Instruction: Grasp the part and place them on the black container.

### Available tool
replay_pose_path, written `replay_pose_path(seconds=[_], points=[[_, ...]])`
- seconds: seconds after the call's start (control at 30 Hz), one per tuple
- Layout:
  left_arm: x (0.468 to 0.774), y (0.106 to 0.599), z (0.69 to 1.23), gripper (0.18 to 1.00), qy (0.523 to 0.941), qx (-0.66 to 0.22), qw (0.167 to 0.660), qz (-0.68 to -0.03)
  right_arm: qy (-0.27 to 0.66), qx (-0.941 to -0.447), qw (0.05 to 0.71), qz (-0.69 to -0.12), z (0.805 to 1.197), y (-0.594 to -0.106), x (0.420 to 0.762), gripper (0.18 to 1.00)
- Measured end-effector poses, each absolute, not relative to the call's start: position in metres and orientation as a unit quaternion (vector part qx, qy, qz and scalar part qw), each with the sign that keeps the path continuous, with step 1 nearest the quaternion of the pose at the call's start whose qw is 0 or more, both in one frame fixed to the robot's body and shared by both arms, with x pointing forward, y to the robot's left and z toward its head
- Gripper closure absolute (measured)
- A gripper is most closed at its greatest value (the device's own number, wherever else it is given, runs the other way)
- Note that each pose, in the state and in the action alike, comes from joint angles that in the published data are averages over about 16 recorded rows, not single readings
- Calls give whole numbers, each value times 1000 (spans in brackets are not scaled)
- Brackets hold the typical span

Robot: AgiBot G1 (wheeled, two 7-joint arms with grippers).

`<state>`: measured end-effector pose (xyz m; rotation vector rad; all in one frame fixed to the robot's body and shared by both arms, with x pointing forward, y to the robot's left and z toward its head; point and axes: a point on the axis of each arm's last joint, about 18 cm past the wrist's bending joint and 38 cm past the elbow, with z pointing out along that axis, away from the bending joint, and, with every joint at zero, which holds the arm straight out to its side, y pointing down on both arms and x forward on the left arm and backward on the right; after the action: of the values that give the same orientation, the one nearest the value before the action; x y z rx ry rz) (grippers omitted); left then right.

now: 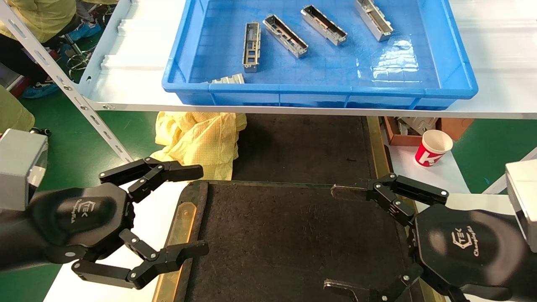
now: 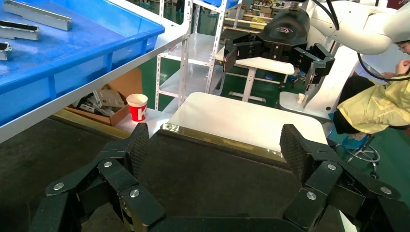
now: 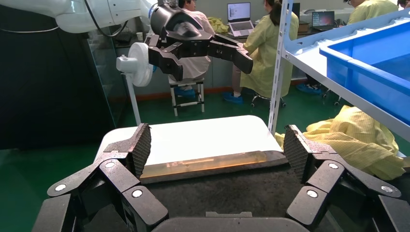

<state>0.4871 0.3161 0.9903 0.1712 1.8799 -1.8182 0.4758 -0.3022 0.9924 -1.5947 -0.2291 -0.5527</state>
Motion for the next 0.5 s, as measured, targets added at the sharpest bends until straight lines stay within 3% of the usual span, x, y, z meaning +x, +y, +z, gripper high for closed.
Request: replay_pose_path(seconds=[0.5], points=[[487,316,990,185,693,63,257,-670,-101,-704,659,-244,992,-302,476,178]])
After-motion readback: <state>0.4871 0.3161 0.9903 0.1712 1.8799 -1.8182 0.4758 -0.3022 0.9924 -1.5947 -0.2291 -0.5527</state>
